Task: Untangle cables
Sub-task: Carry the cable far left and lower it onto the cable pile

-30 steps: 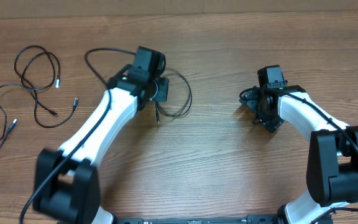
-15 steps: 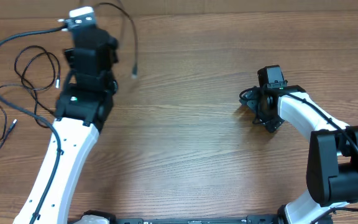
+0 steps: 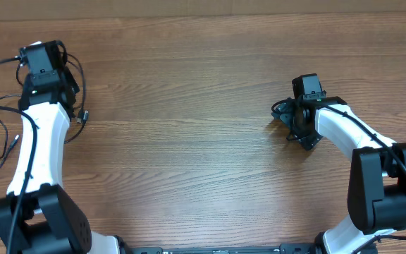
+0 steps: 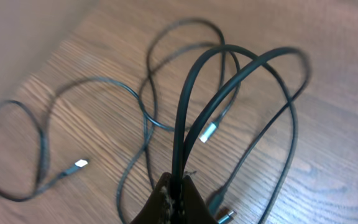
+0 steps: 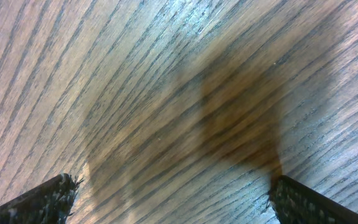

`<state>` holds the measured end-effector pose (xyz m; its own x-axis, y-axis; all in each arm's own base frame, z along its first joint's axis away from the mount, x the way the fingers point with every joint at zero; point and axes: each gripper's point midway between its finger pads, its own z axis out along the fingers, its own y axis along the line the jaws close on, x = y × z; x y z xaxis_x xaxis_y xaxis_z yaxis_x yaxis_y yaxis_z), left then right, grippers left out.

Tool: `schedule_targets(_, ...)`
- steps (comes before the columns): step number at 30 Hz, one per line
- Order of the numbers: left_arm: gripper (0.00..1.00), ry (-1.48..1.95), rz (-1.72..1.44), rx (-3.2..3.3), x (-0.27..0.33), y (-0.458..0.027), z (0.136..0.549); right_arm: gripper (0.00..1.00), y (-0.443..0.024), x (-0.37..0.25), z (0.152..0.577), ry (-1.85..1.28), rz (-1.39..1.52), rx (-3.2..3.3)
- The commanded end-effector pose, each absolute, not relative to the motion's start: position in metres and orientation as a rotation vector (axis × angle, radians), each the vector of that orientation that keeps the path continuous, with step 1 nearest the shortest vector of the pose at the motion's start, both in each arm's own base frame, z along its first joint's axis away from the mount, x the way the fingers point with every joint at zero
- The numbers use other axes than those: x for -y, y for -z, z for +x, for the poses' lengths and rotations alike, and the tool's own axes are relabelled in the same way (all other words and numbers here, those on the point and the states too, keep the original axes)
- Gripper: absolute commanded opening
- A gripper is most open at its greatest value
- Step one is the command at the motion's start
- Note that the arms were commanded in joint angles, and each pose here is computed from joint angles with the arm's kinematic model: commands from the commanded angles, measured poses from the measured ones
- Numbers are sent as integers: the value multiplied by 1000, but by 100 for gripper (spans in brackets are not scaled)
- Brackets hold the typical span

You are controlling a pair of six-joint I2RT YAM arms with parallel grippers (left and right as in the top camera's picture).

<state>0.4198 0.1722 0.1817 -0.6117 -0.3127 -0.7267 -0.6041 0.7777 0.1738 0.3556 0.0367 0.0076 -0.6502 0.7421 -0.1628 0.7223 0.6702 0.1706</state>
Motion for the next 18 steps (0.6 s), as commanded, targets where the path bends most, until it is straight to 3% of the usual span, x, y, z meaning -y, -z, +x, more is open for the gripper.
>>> schedule_targets(1, 4, -344, -793, -2352, -180, -138, 420, 100, -1, -43, 350, -165, 1200, -2695)
schedule_targets(4, 8, -235, -868, -2417, -187, -110, 413, 100, -1, -43, 350, -165, 1200, -2695)
schedule_targets(9, 37, -114, -868, -2450, -180, -96, 416, 100, -1, -43, 350, -165, 1200, -2695)
schedule_targets(10, 57, -100, -867, -2457, -178, -96, 415, 100, -1, -43, 350, -165, 1200, -2695)
schedule_targets(11, 67, -97, -869, -2467, -177, -94, 413, 100, -1, -43, 350, -165, 1200, -2695)
schedule_targets(12, 95, -87, -869, -2478, -175, -93, 412, 100, -1, -43, 350, -165, 1200, -2695)
schedule_targets(13, 100, -81, -869, -2485, -173, -92, 411, 100, -1, -43, 350, -165, 1200, -2695)
schedule_targets(18, 100, -80, -868, -2485, -173, -92, 411, 100, -1, -43, 350, -165, 1200, -2695)
